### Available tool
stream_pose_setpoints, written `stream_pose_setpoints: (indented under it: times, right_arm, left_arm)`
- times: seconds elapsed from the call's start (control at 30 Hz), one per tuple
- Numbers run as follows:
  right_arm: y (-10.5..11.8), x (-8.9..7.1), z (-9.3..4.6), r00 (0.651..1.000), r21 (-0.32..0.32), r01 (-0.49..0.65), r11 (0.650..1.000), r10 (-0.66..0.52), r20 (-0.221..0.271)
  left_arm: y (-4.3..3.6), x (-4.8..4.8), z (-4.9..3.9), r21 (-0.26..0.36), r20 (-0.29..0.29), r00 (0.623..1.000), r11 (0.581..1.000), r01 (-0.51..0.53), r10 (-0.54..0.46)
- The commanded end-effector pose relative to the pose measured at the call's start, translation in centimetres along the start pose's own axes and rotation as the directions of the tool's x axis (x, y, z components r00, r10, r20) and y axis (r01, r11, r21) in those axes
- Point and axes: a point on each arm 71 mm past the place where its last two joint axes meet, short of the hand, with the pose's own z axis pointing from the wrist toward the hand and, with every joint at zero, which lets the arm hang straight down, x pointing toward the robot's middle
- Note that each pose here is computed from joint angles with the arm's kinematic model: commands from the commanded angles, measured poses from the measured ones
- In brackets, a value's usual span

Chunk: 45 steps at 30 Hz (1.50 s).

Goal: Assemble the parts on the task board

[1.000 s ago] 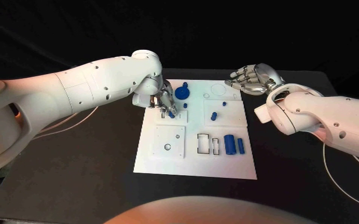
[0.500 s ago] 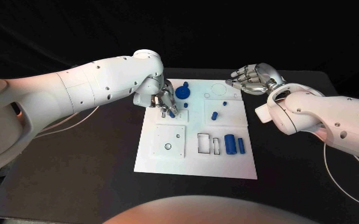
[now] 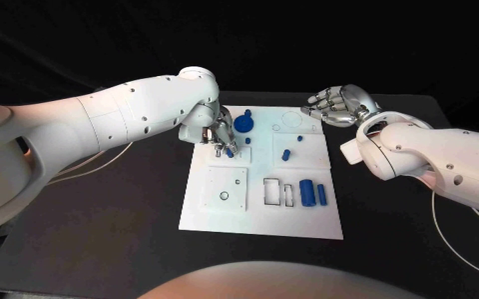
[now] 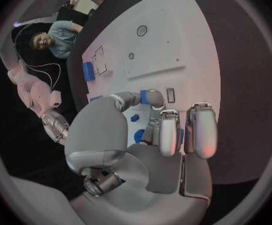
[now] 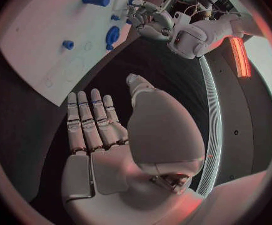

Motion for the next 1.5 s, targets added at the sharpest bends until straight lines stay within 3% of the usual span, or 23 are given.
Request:
stream_pose_setpoints:
  times: [0.03, 1.5]
  right_arm:
    - [0.12, 0.06, -0.01, 1.0, -0.016, 0.008, 1.0, -0.008, -0.004]
    - [0.04, 0.09, -0.09, 1.0, -0.009, 0.007, 1.0, -0.007, -0.018]
  left_arm:
    - [-0.21, 0.37, 0.26, -0.003, -0.01, 1.0, 1.0, 0.002, -0.002]
    - [0.33, 0.13, 0.49, -0.021, -0.023, 1.0, 1.0, -0.002, 0.002]
